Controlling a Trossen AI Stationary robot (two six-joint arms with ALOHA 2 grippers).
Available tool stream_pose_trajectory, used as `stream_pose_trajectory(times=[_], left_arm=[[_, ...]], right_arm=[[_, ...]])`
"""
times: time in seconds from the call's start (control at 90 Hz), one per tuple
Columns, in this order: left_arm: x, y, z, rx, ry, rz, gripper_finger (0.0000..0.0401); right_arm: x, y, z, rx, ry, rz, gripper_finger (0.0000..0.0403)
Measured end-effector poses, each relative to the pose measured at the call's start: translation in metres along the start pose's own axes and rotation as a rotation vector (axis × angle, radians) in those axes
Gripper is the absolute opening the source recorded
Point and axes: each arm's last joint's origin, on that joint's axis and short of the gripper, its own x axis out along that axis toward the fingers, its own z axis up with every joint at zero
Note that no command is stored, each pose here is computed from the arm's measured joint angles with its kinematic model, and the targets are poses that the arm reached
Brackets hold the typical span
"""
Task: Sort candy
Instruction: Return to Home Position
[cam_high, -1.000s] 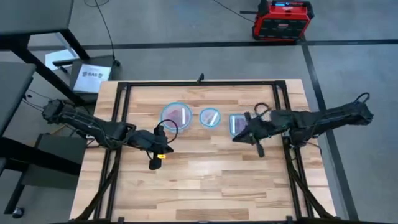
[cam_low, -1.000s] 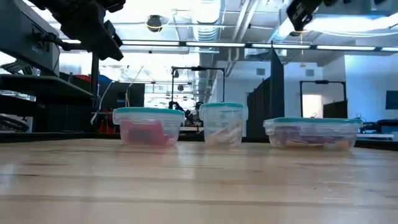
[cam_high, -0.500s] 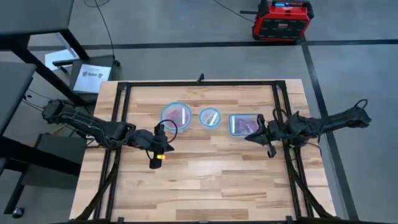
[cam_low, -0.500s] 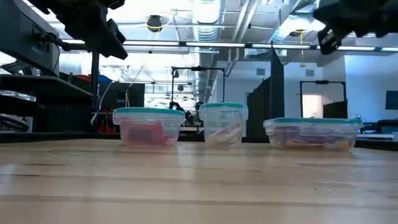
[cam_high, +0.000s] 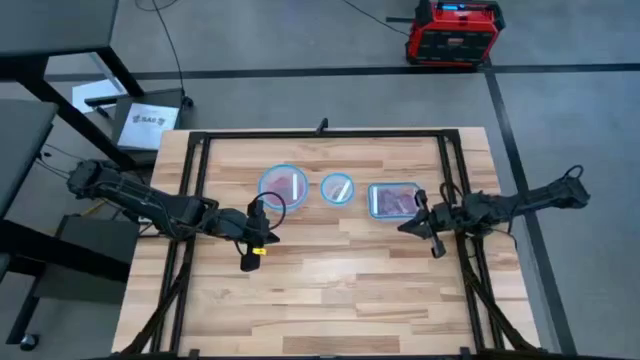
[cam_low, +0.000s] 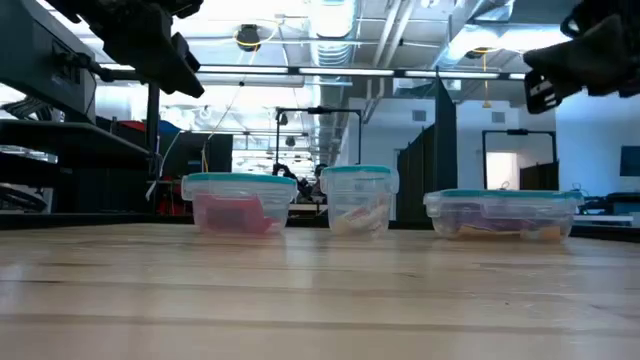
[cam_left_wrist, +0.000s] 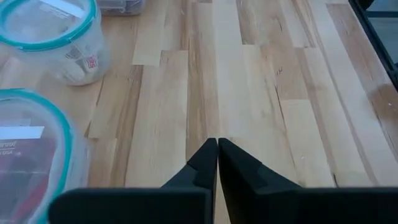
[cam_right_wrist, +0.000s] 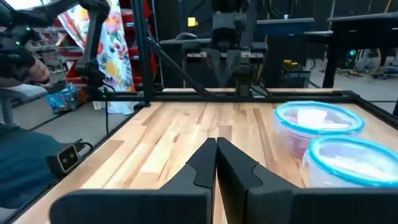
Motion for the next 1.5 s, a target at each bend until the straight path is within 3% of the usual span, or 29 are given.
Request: stream_pose_trajectory(times=[0.156, 0.4, 0.767, 1.0, 1.289, 1.5], left_arm=[[0.0, 0.0, 0.0, -0.004, 0.0, -0.001, 0.0], [0.0, 0.0, 0.0, -0.016, -0.002, -0.001, 0.0], [0.0, -0.002, -0.001, 0.009, 0.018, -0.075, 0.0], [0.0, -0.002, -0.001, -0.007, 0.018, -0.074, 0.0], [0.0, -0.002, -0.001, -0.01, 0.018, -0.074, 0.0], [0.0, -0.002, -0.001, -0.007, 0.019, -0.073, 0.0]], right_arm=[[-0.003, -0.002, -0.009, -0.001, 0.021, -0.043, 0.0], [-0.007, -0.009, -0.021, 0.038, 0.133, -0.269, 0.0], [-0.01, -0.009, -0.02, -0.021, 0.133, -0.069, 0.0], [-0.014, -0.026, -0.017, -0.063, 0.1, -0.203, 0.0], [-0.019, -0.027, -0.01, -0.112, 0.021, -0.159, 0.0], [-0.02, -0.03, -0.011, -0.109, 0.026, -0.258, 0.0]])
